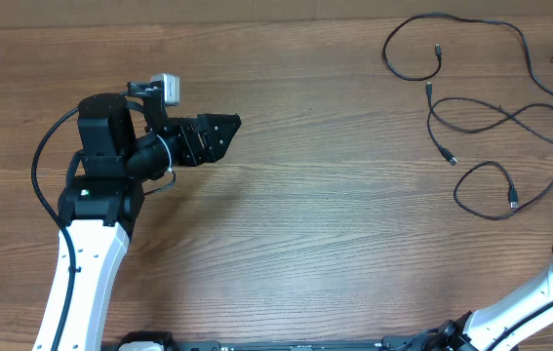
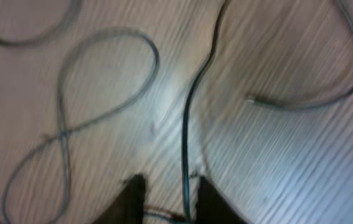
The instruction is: Untangle cables
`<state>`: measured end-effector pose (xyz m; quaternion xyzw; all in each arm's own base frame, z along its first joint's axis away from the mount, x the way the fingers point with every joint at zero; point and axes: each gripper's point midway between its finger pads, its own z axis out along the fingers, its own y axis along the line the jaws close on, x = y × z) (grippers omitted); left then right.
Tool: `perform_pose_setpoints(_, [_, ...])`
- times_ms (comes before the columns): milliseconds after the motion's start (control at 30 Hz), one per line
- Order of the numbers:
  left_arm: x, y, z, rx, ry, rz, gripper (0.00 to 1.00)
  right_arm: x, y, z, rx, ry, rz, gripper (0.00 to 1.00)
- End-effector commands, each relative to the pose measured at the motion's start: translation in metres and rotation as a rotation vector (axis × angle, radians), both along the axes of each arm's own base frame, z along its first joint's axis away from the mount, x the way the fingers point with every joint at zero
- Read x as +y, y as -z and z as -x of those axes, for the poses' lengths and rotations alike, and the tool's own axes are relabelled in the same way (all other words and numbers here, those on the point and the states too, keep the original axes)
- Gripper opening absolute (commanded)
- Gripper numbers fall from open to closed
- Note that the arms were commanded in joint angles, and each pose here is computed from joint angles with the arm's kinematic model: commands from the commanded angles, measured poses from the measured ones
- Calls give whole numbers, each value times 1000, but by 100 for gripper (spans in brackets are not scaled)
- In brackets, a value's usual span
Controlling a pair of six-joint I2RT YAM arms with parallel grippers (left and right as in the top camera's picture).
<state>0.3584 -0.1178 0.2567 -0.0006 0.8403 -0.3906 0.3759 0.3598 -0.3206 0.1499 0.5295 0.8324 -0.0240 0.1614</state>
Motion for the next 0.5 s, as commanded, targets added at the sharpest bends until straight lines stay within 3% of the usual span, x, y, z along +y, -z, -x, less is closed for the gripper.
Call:
perform_pose_setpoints(0, [0, -7, -3, -31, 5, -14, 100, -7, -22, -2, -40, 16, 35, 8])
perform_pose_setpoints(33, [0, -7, -3, -30, 5, -14, 100, -6, -19, -1, -33, 17, 28, 4])
perform_pose_setpoints(467, [0, -6, -3, -28, 6, -13, 100, 14, 62, 19, 66, 36, -75, 4])
